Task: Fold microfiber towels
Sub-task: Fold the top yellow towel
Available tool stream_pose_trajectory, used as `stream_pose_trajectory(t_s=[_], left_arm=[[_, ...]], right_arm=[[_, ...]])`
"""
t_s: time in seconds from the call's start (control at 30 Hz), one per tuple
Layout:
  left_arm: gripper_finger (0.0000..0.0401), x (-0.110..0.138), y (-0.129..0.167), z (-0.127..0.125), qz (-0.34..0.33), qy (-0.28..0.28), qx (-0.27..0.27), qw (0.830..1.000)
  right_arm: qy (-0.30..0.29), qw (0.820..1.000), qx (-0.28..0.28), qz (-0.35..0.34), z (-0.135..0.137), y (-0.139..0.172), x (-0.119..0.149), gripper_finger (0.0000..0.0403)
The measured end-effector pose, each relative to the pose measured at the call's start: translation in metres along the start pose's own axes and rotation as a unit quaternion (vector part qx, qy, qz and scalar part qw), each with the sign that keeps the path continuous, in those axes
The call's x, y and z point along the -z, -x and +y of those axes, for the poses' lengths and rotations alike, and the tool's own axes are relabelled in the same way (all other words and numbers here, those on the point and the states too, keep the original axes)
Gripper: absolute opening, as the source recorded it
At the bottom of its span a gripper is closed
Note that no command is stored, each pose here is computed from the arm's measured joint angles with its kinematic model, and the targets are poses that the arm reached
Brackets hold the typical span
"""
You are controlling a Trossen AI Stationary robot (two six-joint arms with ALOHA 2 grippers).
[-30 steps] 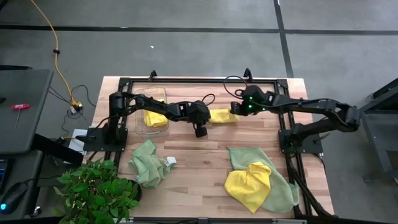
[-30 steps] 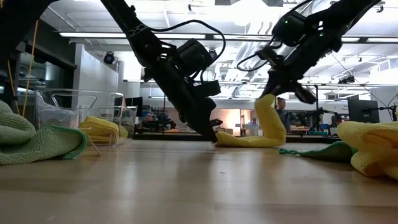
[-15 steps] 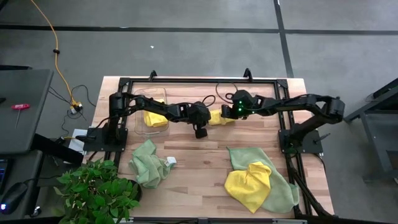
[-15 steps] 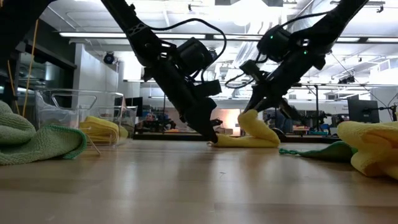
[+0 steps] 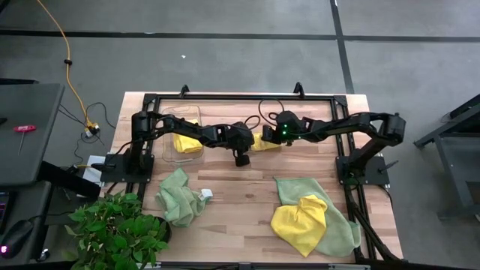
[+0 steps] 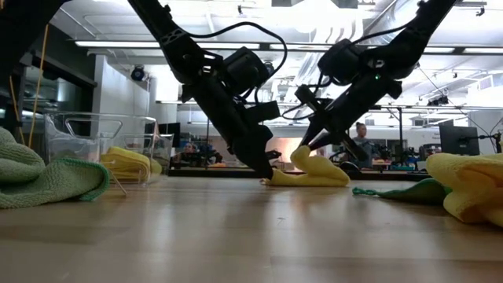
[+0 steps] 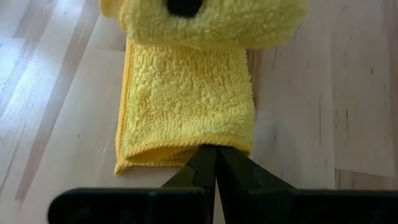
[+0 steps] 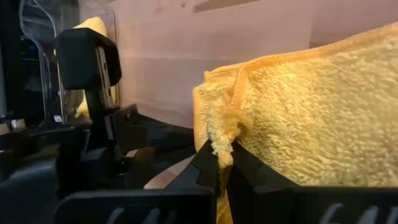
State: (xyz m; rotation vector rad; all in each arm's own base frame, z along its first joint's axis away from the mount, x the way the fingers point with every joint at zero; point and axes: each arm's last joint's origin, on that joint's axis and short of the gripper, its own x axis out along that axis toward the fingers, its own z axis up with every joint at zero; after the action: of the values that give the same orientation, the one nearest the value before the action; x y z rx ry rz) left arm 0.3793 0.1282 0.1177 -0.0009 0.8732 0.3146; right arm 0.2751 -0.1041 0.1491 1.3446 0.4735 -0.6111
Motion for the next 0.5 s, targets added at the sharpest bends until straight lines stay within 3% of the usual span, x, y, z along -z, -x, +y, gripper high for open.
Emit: stream_pose_trajectory(t_s=[0.27, 0.5], left_arm=[[0.0000, 0.0005, 0.0000, -0.0001, 0.002, 0.000, 0.000, 1.000], [0.0000, 0.0004, 0.0000, 0.0001, 0.002, 0.000, -0.002, 1.000]], right_arm=[[0.002, 1.000, -0.002, -0.009, 0.0007, -0.0001, -0.0007, 0.0014], [-0.007, 0.998, -0.048, -0.026, 0.0096, 0.0005, -0.0041, 0.0115]])
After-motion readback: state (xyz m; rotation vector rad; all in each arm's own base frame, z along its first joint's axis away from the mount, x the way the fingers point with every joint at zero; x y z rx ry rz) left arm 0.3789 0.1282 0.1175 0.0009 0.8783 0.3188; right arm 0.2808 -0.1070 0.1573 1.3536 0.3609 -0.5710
